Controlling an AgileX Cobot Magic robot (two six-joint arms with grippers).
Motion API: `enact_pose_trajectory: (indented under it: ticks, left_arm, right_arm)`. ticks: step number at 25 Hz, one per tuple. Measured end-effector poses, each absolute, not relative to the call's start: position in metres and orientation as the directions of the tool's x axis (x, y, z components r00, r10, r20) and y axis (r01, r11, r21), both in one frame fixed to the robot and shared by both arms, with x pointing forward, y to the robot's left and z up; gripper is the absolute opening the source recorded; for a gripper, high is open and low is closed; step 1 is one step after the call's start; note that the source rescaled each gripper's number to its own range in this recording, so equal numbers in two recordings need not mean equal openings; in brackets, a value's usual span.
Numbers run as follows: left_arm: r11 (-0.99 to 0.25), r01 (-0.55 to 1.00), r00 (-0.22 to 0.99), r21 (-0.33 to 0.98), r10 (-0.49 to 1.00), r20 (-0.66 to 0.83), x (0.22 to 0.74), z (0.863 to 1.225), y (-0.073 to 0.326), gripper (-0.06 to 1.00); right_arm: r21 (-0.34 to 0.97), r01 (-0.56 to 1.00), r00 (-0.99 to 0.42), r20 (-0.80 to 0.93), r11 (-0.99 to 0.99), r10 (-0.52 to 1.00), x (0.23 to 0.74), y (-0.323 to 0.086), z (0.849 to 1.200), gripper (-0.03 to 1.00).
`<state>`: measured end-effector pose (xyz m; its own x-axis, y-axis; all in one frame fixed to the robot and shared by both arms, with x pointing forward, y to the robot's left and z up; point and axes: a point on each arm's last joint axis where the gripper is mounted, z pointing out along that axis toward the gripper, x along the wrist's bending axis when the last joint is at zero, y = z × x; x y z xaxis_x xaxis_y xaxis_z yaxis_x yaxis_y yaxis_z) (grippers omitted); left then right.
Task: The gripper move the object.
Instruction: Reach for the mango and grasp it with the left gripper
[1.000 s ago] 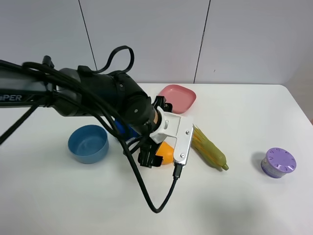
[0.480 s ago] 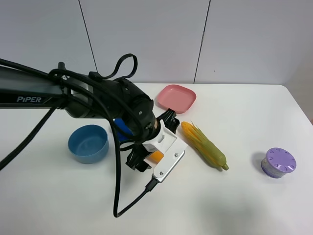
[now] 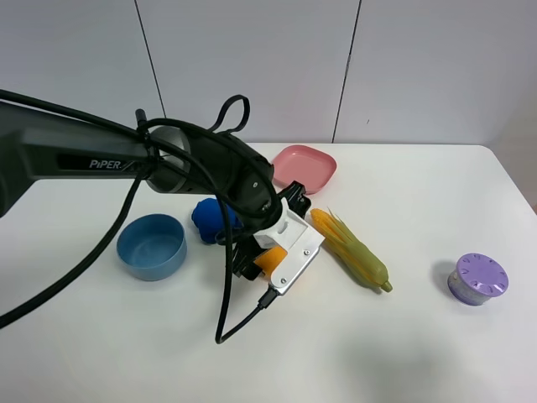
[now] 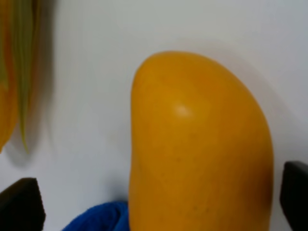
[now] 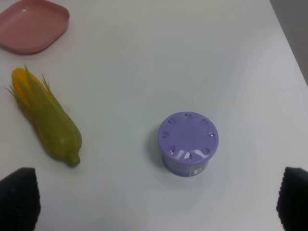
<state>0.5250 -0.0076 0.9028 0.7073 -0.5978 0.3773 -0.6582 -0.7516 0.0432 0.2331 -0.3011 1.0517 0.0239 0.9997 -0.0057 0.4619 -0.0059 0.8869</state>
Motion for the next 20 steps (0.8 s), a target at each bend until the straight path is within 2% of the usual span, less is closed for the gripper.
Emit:
enact_pose_trajectory:
  ticks: [14,20]
  left_arm:
    - [-0.758,-0.652,0.731,0.035,-0.615,0.295,0.521,0.898,-0.002,1.00]
    - [-0.759,-0.651,0.737,0.032,-0.621,0.269,0.521,0.884,-0.002,1.00]
  right_arm:
    - [0.887,0.462,0.024,-0.006,-0.006,1.000,0.233,-0.301,1.052,1.00]
    - [0.887,0.462,0.024,-0.006,-0.006,1.000,0.233,-0.301,1.052,1.00]
